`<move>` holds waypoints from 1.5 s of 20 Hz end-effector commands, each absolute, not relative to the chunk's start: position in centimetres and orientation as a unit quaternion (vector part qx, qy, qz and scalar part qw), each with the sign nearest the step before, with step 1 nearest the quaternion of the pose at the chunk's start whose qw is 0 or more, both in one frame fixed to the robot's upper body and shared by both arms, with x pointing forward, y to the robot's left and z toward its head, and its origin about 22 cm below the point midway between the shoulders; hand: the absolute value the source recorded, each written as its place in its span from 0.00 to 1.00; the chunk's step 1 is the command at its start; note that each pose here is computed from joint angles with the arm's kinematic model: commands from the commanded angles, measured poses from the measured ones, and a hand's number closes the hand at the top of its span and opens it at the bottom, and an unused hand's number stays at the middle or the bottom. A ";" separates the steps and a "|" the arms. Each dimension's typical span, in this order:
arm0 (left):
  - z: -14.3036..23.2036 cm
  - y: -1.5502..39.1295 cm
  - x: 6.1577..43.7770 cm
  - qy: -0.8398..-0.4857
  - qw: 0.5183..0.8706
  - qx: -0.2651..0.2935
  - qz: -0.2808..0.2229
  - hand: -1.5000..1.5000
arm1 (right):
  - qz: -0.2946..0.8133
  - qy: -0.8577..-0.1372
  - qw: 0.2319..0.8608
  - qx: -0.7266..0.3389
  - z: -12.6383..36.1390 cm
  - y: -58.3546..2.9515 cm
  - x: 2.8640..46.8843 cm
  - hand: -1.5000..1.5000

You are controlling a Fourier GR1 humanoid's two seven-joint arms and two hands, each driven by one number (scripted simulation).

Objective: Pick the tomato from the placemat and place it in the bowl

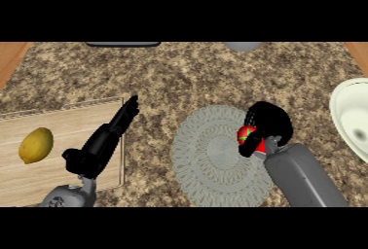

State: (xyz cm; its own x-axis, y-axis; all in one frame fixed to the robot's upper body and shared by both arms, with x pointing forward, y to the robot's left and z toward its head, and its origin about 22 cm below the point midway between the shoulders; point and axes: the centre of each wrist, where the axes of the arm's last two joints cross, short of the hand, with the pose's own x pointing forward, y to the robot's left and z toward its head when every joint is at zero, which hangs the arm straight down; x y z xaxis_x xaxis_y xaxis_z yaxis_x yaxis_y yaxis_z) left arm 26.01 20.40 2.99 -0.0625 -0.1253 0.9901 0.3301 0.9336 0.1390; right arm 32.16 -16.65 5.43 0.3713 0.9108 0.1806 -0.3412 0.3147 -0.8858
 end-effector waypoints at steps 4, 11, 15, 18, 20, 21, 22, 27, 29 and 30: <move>3.0 20.5 26.1 -0.705 0.685 -0.076 -0.167 0.50 | 0.379 -0.321 0.687 -0.531 9.2 -18.7 34.5 1.00; 2.4 20.7 25.4 -0.703 0.689 -0.071 -0.159 0.50 | 0.250 -0.438 0.608 -0.613 15.2 -20.1 33.6 1.00; 2.4 20.9 25.3 -0.708 0.683 -0.070 -0.165 0.50 | 0.159 -0.495 0.590 -0.618 18.4 -21.2 33.1 1.00; 3.1 20.5 26.4 -0.707 0.681 -0.072 -0.175 0.50 | 0.110 -0.510 0.597 -0.610 18.7 -22.5 32.0 1.00; 2.7 20.6 26.5 -0.707 0.683 -0.071 -0.168 0.50 | 0.103 -0.503 0.599 -0.614 20.6 -22.5 32.1 1.00; 4.1 20.2 27.1 -0.711 0.679 -0.067 -0.169 0.50 | 0.098 -0.493 0.600 -0.623 20.0 -25.6 32.8 1.00; 1.8 21.9 24.7 -0.714 0.675 -0.073 -0.170 0.50 | 0.111 -0.475 0.603 -0.631 19.7 -26.2 32.2 1.00; 1.8 19.7 26.4 -0.709 0.680 -0.072 -0.173 0.50 | 0.134 -0.421 0.588 -0.677 17.6 -29.1 33.5 1.00; 2.4 21.0 25.1 -0.713 0.678 -0.071 -0.164 0.50 | 0.129 -0.404 0.558 -0.713 17.0 -32.2 32.7 1.00; 2.8 22.9 26.2 -0.707 0.683 -0.066 -0.169 0.50 | 0.122 -0.397 0.553 -0.722 19.0 -33.7 33.0 1.00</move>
